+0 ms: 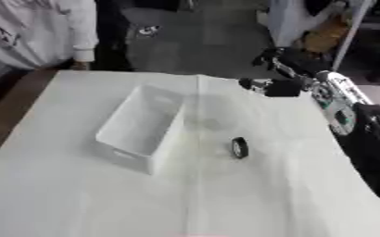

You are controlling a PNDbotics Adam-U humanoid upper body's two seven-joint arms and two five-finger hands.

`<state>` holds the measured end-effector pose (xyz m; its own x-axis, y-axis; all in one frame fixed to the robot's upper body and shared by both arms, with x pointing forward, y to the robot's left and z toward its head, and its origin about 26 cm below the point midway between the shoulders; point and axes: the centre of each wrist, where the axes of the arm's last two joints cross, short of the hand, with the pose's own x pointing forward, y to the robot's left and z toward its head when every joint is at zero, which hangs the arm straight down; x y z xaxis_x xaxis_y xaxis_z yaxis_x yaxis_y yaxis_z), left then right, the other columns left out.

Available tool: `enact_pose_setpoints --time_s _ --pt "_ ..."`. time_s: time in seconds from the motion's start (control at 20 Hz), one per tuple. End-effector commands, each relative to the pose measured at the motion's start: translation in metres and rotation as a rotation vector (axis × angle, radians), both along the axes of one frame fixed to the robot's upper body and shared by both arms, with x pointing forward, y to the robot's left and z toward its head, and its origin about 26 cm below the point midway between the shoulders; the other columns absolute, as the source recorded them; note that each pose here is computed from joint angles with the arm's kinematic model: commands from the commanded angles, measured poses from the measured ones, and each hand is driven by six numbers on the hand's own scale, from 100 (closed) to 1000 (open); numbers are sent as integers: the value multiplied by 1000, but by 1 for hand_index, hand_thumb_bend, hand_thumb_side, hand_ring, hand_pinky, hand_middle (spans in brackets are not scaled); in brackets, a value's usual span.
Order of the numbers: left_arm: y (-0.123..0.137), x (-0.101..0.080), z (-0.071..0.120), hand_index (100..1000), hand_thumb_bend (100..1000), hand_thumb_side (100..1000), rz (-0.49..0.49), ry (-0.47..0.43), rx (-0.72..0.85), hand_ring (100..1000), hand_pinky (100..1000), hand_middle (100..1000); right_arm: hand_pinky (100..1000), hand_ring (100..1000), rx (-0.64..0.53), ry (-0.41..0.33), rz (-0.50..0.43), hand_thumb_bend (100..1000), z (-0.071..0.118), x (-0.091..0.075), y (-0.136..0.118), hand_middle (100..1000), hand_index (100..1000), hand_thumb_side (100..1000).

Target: Pick up objects on the table and place them in the box.

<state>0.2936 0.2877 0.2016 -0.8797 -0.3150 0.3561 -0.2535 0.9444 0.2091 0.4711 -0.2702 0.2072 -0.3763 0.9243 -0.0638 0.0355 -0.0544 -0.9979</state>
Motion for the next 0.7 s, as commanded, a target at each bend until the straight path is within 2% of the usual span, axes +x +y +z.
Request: enact_pose_setpoints --time_s 0.05,0.2,0.3,0.35,0.7 --pt "2 -2 7 730 249 799 -2 -13 24 622 797 719 720 720 -100 18 -27 562 18 4 3 757 792 1000" --pt "2 -2 6 730 248 799 -2 -7 27 622 797 719 757 763 -171 72 -50 562 19 6 6 802 783 1000" --pt "3 -3 5 730 249 799 -1 0 30 622 797 719 783 771 -216 112 -62 563 19 9 7 800 782 1000" --pt "3 -3 4 730 249 798 1 4 31 622 797 719 816 778 -237 135 -68 558 19 11 8 786 785 1000" --pt "4 -4 2 730 249 798 2 17 37 622 796 719 895 768 -332 301 -98 552 12 22 12 726 771 1000"
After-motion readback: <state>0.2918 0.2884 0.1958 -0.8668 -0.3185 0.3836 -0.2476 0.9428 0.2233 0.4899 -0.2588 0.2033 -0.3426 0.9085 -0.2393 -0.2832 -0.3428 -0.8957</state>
